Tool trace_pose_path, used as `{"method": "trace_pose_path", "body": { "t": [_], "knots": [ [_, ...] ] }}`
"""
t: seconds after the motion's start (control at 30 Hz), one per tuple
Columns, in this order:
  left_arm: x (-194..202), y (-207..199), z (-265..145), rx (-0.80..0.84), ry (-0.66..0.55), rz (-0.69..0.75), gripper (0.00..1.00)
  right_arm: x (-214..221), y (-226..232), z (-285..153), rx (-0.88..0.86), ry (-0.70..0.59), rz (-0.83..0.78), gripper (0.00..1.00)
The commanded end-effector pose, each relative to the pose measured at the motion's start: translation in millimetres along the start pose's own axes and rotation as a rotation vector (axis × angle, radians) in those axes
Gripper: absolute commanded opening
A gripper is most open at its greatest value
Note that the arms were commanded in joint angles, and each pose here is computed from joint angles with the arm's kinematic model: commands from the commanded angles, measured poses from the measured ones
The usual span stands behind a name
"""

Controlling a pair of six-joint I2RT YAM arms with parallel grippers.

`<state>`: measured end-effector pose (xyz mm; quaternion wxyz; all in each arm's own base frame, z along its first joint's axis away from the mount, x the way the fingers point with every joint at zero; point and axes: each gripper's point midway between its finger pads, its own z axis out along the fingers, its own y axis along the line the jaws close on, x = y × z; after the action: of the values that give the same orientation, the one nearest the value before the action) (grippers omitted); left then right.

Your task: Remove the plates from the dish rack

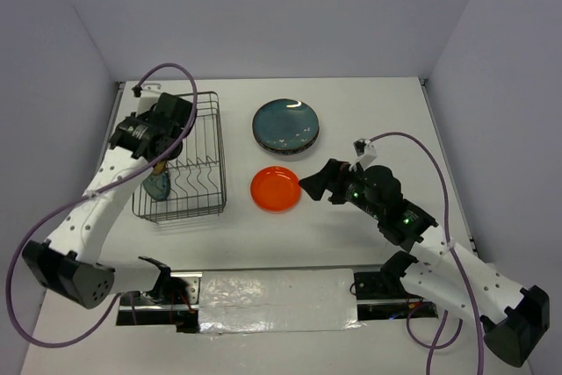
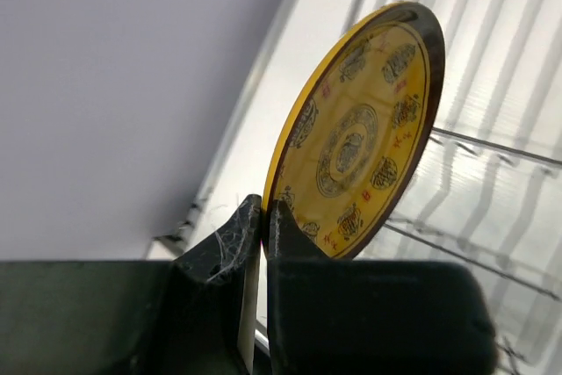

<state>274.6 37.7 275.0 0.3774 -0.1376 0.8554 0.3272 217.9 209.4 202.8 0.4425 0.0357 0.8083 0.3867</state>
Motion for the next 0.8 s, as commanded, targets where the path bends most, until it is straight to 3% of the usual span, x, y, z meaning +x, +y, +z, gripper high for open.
{"method": "trace_pose_path", "body": {
  "t": [0.0,0.13,0.17,0.23,0.37,0.57,0.77],
  "knots": [
    [-26.7,6.6,-35.1,0.211,-0.108,-0.150,0.00,2.4,46.7,-2.0,-0.256,0.012,-0.017,1.00],
    [-31.1,-59.4,-106.0,0.839,-0.153,-0.231,0.00,-0.9,91.3,-5.0,-0.492,0.013,-0.017,1.00],
    [-40.3,-61.1,-125.8,0.943,-0.209,-0.270,0.00,-0.9,98.4,-5.6,-0.524,0.018,-0.014,1.00],
    [-28.4,-82.2,-150.6,1.134,-0.179,-0.265,0.00,-6.4,115.2,-5.2,-0.573,0.015,-0.013,1.00],
    [-17.1,-96.6,-188.9,1.387,-0.184,-0.280,0.00,-20.3,124.9,2.9,-0.539,-0.017,0.006,1.00],
    [-5.7,-107.6,-215.3,1.585,-0.177,-0.292,0.00,-30.2,118.5,18.7,-0.465,-0.052,0.049,0.94],
    [3.7,-116.3,-224.3,1.678,-0.154,-0.275,0.00,-24.1,120.7,26.8,-0.485,-0.026,0.046,0.48]
  ]
}}
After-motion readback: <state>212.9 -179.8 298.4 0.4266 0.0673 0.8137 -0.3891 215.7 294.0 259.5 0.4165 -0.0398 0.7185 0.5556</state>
